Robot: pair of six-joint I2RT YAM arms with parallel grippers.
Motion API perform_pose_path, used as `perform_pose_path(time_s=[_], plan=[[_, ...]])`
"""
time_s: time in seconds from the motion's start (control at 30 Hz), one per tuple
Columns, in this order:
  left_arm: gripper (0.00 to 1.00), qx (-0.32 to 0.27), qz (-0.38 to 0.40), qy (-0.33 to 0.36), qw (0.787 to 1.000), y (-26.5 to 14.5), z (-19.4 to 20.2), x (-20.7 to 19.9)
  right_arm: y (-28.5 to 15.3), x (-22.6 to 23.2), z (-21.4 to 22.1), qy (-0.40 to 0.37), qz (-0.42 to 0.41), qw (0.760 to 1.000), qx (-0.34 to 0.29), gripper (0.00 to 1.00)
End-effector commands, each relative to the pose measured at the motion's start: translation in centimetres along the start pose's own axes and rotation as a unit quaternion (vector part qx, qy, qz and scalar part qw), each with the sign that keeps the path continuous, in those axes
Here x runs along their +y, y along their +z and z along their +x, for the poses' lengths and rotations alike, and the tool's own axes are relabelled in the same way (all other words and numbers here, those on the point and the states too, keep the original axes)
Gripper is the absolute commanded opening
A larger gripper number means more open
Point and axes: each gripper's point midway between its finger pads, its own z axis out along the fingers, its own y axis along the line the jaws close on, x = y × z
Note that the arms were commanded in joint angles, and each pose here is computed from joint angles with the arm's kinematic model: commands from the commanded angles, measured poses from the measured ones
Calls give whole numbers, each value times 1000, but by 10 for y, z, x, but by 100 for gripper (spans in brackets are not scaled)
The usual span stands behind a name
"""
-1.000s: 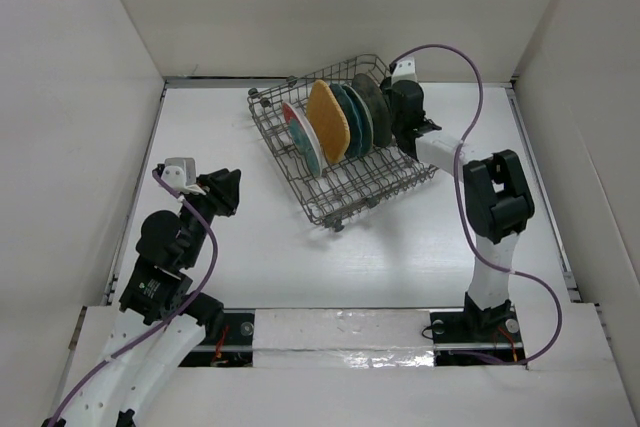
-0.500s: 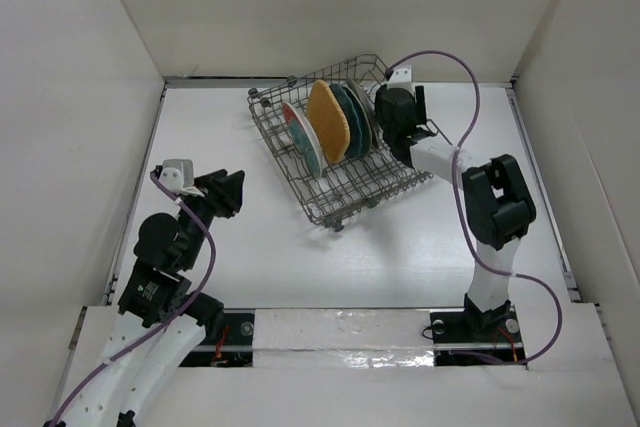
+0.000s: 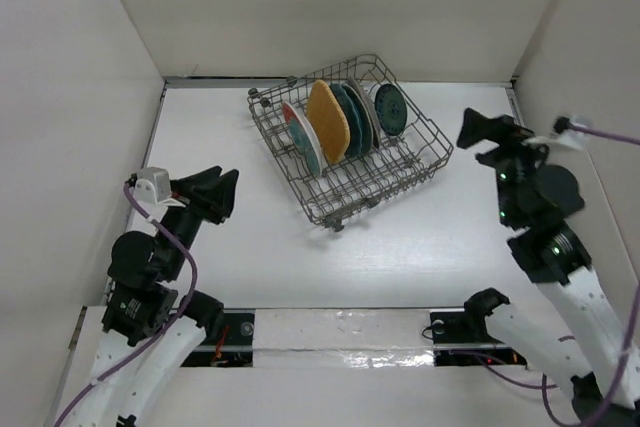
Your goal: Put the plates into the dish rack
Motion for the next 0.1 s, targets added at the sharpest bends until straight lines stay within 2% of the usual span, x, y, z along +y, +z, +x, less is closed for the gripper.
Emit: perform_pose_path(time_s=[0.0,0.07], plan=[[40,-49,33,-10,998,-7,-37,-19,-30,-11,30,23,-12,998,63,100],[41,-50,33,-9,998,-6,-39,-19,-46,-17,23,30,-13,997,65,100]])
